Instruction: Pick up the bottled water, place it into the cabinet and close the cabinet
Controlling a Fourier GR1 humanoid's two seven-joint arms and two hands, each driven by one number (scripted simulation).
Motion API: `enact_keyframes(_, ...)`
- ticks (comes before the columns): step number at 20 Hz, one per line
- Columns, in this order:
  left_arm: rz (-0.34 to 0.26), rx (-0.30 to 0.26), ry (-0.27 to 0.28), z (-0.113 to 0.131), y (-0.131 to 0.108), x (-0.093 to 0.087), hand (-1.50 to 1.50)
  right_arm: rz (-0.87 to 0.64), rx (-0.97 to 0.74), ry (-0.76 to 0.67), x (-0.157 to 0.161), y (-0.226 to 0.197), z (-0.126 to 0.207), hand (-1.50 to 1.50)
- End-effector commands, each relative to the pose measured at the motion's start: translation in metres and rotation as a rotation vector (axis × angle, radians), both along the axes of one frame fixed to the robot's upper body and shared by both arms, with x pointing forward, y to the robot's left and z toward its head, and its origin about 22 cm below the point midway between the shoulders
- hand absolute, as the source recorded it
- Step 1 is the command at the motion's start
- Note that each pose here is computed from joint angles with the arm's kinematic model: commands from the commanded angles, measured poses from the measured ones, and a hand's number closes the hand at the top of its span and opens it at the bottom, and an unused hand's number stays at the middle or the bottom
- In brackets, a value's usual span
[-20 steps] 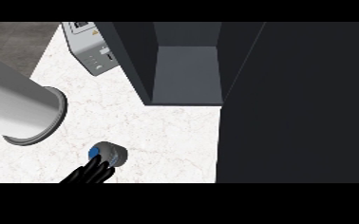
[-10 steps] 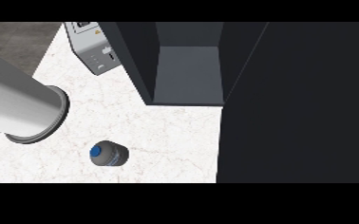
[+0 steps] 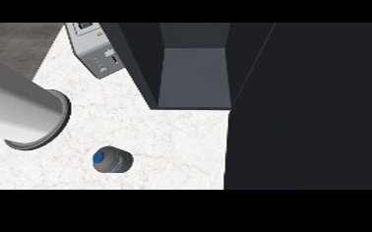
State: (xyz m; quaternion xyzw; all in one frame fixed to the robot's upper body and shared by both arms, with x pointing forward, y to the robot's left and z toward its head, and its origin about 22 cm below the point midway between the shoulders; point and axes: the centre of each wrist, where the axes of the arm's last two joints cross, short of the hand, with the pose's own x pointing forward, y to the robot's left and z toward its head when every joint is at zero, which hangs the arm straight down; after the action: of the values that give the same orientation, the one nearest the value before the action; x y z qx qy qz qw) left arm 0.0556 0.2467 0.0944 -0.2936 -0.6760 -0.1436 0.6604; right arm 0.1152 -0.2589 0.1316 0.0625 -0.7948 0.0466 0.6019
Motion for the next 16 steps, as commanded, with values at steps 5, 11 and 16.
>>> enact_keyframes(5,0.043,-0.045,-0.124,0.048,0.008,-0.02,-1.5,0.021,0.086,-0.042,-0.028,0.001,0.027,-1.5)
enact_keyframes(11,0.153,-0.023,-0.142,0.036,0.017,-0.021,-1.5,0.048,0.053,-0.06,-0.028,-0.007,0.027,-1.5)
enact_keyframes(16,0.202,0.015,-0.115,0.022,0.039,-0.015,-1.5,0.046,0.069,-0.055,-0.036,-0.005,0.027,-1.5)
